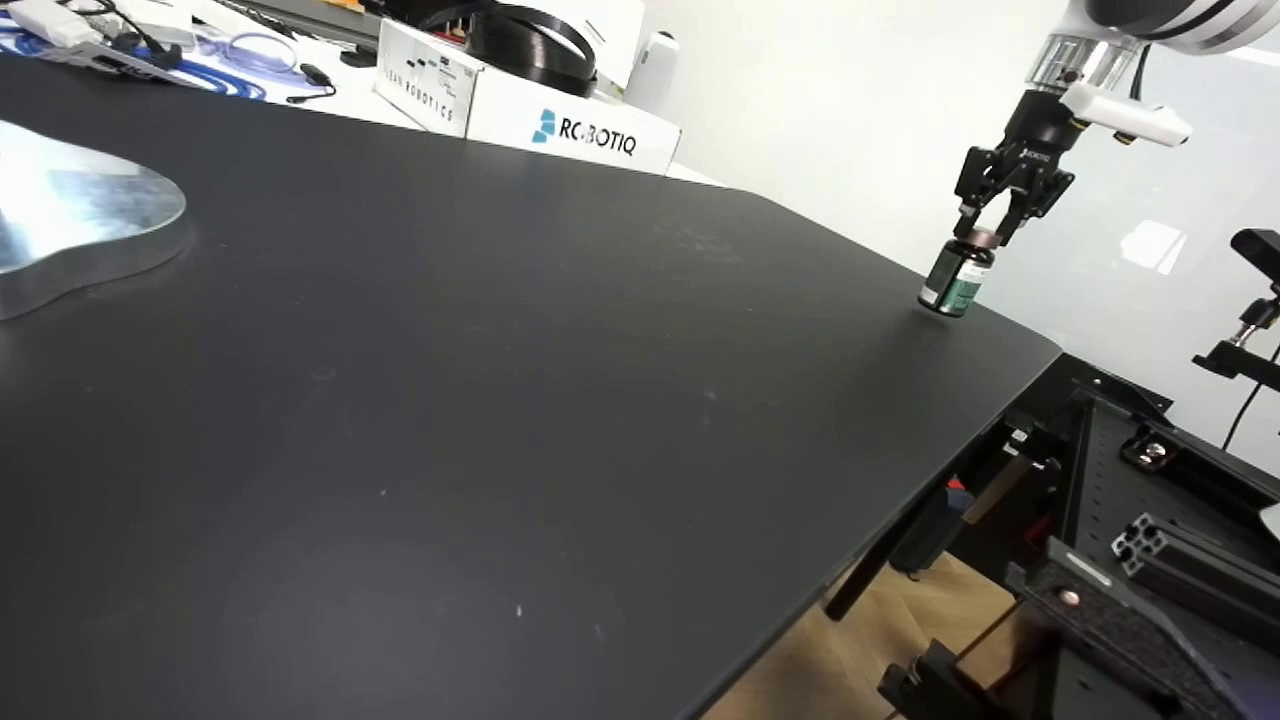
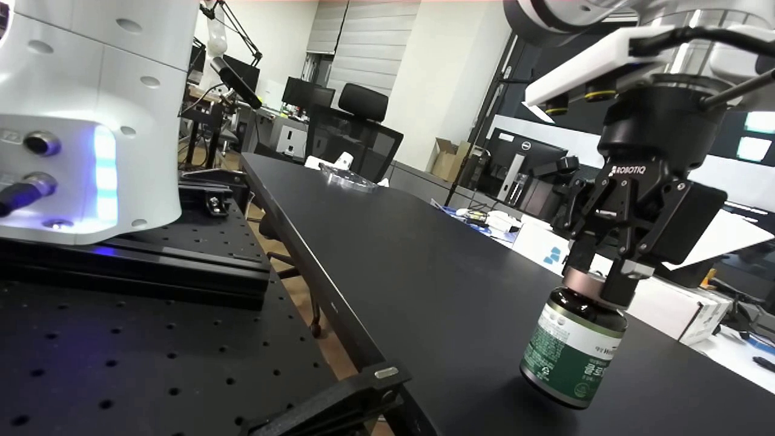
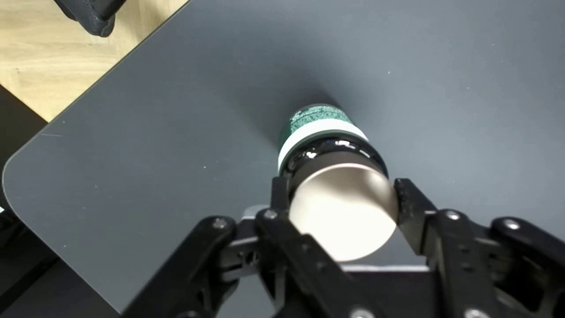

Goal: Move the bottle to the right

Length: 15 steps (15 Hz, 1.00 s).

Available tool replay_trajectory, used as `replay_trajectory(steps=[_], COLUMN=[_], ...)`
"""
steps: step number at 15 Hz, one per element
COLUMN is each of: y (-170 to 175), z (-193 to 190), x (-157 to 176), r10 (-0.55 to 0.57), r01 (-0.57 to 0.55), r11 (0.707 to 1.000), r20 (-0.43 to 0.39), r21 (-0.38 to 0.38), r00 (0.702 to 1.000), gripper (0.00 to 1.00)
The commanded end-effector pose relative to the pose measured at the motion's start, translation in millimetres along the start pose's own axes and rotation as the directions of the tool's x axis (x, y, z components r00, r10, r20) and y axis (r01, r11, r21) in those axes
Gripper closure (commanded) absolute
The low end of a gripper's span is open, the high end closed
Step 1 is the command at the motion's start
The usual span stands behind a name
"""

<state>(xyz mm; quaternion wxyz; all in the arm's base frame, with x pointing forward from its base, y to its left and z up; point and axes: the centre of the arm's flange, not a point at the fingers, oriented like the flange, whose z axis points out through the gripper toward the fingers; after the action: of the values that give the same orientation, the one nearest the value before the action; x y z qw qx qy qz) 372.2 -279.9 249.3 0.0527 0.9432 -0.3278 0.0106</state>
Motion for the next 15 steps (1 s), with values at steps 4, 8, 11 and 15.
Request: replay_trajectory(steps=[4,8,11,15], y=[-5,-12,-16,-26], z=[5,-49,-105,-152], x=[1,14,22,14], r10=[0.021,-0.008,-0.021,-0.082], r01=[-0.021,0.008,0.025,0.087], r11=[1.0,1.0,0.999,0.995], r20=[0.004,-0.054,-0.103,-0.087], r21=[-0.023,0.01,0.037,0.054], r00=[1.0,0.999,0.994,0.993], gripper=[0.14,0.0,0.0,0.0])
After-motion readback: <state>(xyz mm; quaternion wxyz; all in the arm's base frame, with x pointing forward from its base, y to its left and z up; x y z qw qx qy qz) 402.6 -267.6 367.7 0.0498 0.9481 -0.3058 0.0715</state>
